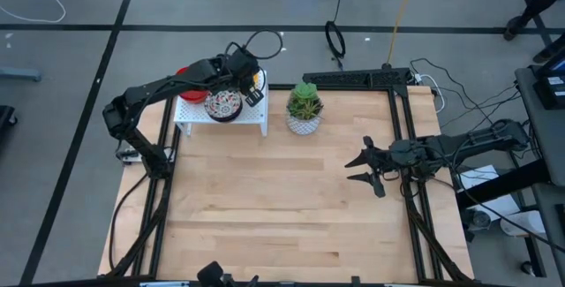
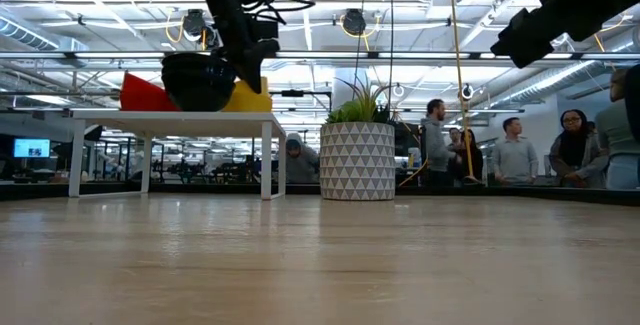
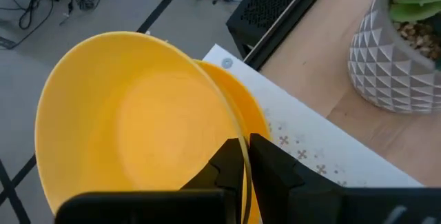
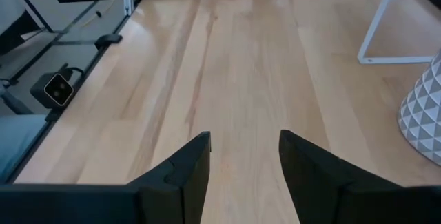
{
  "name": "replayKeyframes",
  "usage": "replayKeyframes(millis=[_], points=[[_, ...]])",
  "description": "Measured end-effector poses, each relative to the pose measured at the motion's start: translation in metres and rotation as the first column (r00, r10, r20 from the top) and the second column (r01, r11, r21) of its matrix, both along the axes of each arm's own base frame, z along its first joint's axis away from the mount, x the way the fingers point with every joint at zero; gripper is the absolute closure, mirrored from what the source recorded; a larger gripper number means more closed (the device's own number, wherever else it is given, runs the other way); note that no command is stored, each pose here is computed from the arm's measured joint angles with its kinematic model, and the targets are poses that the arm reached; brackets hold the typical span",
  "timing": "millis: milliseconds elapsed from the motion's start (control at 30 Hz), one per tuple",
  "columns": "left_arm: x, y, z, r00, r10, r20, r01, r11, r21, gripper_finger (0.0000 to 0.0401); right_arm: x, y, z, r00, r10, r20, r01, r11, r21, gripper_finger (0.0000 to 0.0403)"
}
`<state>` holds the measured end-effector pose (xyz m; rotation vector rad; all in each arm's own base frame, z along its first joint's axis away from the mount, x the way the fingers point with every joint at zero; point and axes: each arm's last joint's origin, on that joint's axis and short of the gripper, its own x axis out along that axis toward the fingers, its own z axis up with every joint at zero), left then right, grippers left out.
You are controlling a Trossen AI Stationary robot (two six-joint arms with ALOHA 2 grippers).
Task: Pick & Place Mini bowls
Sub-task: Stack the yellow bowl on the yellow bowls on the shelf
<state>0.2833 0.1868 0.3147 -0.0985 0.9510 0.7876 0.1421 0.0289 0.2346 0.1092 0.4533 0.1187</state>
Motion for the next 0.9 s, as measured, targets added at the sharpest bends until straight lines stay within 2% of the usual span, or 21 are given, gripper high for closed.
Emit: replayKeyframes(millis=[900], points=[[-0.0021, -0.0019, -0.0021, 1.0, 0.026, -0.011, -0.027, 0.999, -0.031, 0.0375, 0.0003, 0.0001, 0.0, 1.0, 0.0, 0.006, 0.0, 1.0, 0.001, 0.0243]])
